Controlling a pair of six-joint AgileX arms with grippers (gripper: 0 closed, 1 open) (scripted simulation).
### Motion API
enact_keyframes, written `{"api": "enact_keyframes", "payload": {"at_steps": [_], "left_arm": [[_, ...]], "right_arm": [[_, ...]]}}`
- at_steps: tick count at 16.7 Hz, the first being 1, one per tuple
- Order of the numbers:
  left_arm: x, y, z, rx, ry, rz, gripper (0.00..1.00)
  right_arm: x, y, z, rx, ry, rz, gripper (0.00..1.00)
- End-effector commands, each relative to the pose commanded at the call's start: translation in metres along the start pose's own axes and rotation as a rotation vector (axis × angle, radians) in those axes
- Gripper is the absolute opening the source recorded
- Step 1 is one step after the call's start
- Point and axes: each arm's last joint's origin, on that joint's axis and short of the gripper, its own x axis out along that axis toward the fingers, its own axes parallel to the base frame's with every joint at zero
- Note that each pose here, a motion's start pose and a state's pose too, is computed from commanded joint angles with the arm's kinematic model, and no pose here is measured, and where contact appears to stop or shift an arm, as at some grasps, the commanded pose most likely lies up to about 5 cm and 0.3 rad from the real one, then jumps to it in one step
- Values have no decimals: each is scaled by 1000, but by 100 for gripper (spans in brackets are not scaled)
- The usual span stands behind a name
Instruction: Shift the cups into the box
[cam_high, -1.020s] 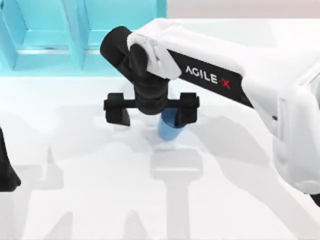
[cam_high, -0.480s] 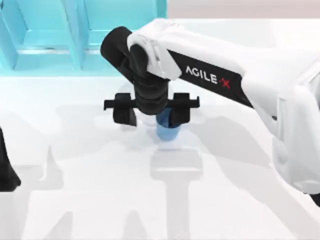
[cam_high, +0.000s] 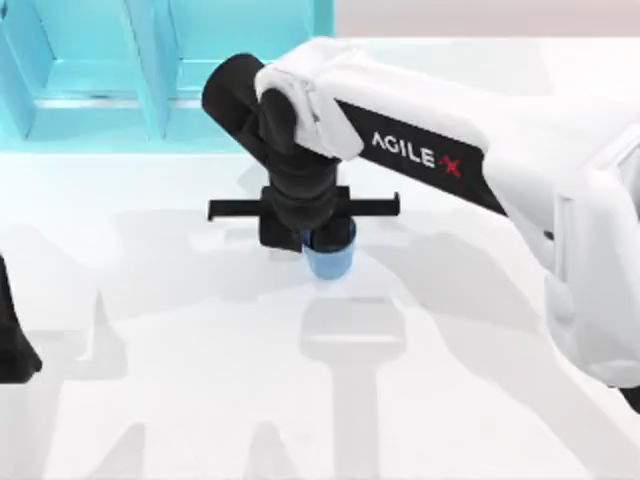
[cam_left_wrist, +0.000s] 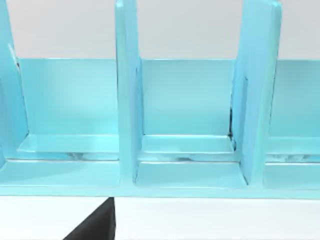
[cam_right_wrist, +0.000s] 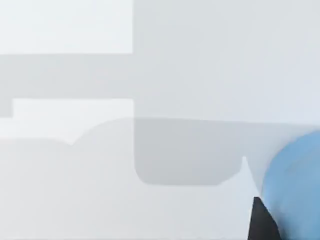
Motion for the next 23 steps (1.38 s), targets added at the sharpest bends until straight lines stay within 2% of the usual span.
{"api": "enact_keyframes", "payload": {"at_steps": [10, 18, 23], "left_arm": [[0, 0, 0, 0, 0, 0, 100], [0, 0, 0, 0, 0, 0, 100], [0, 0, 0, 0, 0, 0, 100]], "right_arm": [[-6, -3, 1, -5, -2, 1, 0], [-92, -88, 19, -3, -6, 5, 0], [-99, -99, 18, -4, 0, 0, 0]]}}
